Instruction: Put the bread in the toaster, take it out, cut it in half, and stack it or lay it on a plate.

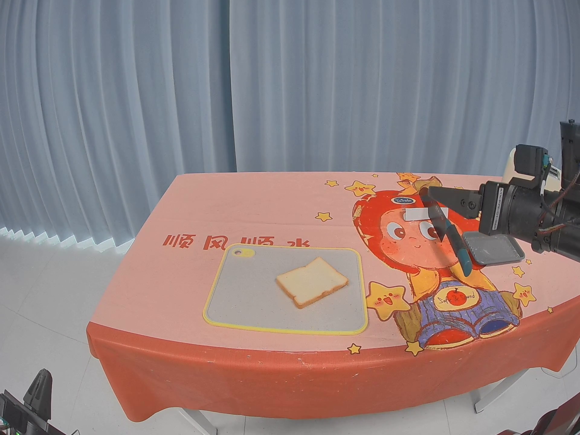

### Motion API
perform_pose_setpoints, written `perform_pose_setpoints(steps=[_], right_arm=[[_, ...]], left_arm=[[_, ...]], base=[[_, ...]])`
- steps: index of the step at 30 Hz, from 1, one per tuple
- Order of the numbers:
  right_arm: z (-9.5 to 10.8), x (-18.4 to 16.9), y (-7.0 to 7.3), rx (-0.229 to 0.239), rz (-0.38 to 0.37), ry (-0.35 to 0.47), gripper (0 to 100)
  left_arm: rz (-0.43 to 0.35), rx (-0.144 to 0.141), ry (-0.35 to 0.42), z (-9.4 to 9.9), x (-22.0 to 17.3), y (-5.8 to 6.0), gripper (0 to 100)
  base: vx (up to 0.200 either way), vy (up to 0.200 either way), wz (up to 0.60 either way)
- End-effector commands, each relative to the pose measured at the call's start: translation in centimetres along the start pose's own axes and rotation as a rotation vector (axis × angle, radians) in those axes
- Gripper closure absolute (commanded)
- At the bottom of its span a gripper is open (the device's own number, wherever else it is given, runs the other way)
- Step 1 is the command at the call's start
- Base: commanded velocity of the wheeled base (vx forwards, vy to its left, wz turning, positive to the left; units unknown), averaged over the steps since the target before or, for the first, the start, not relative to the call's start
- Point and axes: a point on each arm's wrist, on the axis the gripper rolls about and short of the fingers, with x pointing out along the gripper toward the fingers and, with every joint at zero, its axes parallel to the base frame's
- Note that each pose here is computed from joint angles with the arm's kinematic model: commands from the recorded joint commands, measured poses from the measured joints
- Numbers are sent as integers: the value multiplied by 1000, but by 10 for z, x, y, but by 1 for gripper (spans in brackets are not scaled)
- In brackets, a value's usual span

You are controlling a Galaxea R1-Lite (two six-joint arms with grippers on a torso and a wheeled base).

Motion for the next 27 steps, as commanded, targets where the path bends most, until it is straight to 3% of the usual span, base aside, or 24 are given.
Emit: perform_pose_setpoints(steps=[1,7,11,16,19,24,27], right_arm=[[2,9,-14,13,-53,4,0],[2,17,-15,16,-59,-2,0],[-5,24,-16,-7,-63,10,0],[0,25,-4,-43,-15,-11,0],[7,28,-3,-33,-20,-31,0],[0,45,-12,-21,-58,7,0],[-2,48,-13,-21,-60,-14,0]], left_arm=[[1,0,19,-5,1,0,100],[1,0,19,-5,1,0,100],[1,0,19,-5,1,0,100],[1,0,19,-5,1,0,100],[1,0,17,-5,1,0,100],[1,0,17,-5,1,0,100],[1,0,17,-5,1,0,100]], base=[[0,0,0],[0,0,0],[0,0,0],[0,0,0],[0,0,0],[0,0,0],[0,0,0]])
